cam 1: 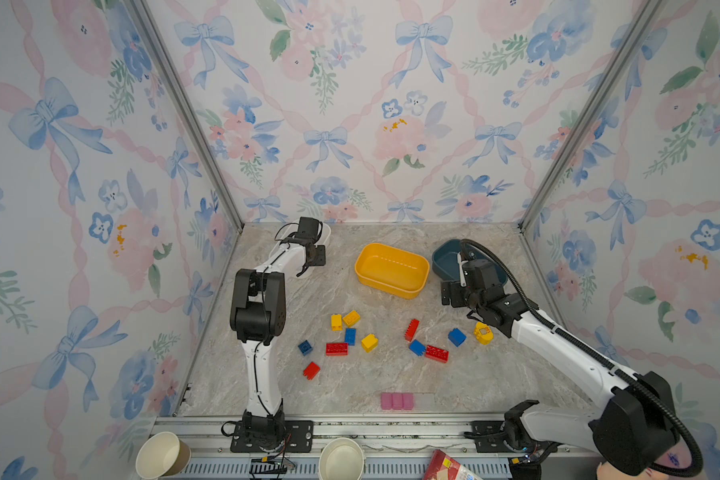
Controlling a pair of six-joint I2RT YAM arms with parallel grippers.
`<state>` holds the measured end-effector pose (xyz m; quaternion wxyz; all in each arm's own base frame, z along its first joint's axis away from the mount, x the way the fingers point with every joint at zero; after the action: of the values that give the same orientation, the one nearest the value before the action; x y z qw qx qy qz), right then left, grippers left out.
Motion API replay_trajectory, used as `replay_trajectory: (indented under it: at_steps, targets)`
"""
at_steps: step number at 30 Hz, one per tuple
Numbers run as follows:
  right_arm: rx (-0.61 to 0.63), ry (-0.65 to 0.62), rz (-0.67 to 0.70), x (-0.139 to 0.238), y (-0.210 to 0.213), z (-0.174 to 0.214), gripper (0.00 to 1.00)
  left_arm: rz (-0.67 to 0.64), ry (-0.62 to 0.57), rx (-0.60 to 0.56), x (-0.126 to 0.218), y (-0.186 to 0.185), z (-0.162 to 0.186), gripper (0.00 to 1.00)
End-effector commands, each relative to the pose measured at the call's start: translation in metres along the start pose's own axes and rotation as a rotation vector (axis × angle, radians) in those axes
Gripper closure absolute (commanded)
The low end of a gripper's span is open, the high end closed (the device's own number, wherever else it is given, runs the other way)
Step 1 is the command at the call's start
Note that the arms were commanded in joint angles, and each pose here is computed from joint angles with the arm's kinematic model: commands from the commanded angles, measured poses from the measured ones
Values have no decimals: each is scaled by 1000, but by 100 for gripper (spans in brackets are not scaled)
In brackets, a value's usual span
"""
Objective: Sort the legos into containers by color
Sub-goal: 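Lower the left gripper onto the white tub while the right reaches the yellow tub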
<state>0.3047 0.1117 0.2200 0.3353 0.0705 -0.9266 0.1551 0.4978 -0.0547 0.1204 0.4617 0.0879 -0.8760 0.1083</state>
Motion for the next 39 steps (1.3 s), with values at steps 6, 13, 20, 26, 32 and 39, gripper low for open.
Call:
replay_trajectory:
  at_steps: [6,13,20,26,32,39]
  targets:
    - [-21,-32,-17,8,2,-11,3,1,80,25,1,2,28,72]
    - [-32,-30,-33,10,4,-9,3,12,98,37,20,-2,48,87]
    - [-43,-19,-49,9,8,-6,3,50,130,13,36,-16,73,95]
    - [-44,1,-62,5,14,-6,3,95,179,-2,38,-27,91,97]
    - [-47,23,-81,-1,20,-7,3,135,211,-25,41,-48,106,97]
    - [-34,86,-127,-24,36,-12,3,154,245,-67,41,-69,126,87]
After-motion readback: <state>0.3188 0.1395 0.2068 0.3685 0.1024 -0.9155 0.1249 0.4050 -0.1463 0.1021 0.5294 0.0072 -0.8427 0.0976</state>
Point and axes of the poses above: each gripper's point midway between its finger pads, its own x axis back along the fingers, its own y axis along the line the jaws close on, z = x × y, the point moved 6 cm from there along x, back along the fingers, and after that the axes turned 13 degrees about x, right-handed, at the moved point
